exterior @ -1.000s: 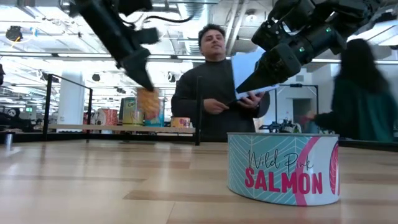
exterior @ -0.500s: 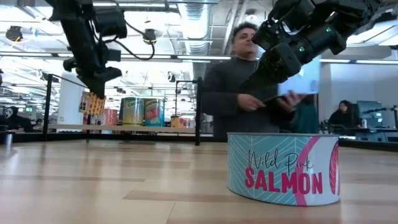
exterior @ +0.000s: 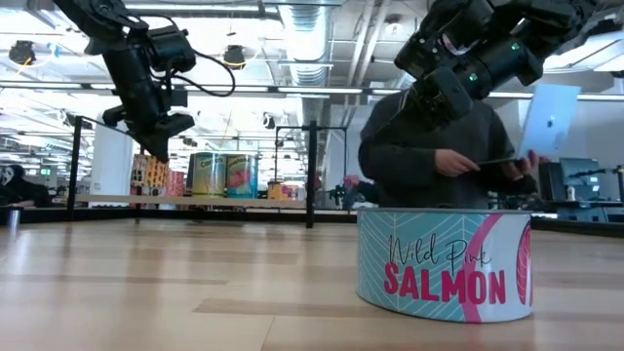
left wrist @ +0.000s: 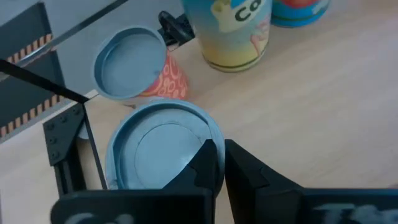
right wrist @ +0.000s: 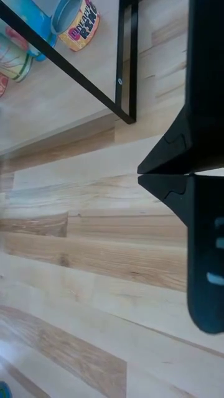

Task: Pick and place cans onto a shelf
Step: Put the small canned black beans on the shelf aligned with the other small canned diced tomatoes

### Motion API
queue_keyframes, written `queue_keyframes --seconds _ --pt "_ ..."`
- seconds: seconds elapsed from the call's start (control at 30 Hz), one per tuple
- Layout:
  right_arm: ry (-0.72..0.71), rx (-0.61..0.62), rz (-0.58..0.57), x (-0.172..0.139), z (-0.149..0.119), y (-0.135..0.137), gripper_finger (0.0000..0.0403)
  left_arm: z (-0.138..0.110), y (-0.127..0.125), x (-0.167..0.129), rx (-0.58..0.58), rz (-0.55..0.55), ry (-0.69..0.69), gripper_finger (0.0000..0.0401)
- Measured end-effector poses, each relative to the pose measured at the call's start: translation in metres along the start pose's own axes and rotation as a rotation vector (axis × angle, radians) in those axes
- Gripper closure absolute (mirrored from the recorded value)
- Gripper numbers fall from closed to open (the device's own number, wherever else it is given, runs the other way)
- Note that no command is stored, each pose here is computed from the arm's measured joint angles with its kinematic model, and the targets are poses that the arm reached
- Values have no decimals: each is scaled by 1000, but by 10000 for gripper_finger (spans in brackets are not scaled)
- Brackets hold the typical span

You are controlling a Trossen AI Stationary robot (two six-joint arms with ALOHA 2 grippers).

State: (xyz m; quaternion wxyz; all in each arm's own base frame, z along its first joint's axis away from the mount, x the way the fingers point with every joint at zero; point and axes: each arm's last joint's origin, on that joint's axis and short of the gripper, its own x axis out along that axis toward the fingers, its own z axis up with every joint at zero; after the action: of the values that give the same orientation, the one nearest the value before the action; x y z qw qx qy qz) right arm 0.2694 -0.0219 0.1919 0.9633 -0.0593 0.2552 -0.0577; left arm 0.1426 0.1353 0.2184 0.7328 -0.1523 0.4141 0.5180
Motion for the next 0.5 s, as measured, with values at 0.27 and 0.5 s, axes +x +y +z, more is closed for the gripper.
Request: queue_keyframes --seconds 0.27,0.5 --pt "0 0 0 0 0 0 390 4 7 4 -11 -24 -10 395" --pt "0 0 0 0 0 0 385 4 7 4 -14 -30 -8 395"
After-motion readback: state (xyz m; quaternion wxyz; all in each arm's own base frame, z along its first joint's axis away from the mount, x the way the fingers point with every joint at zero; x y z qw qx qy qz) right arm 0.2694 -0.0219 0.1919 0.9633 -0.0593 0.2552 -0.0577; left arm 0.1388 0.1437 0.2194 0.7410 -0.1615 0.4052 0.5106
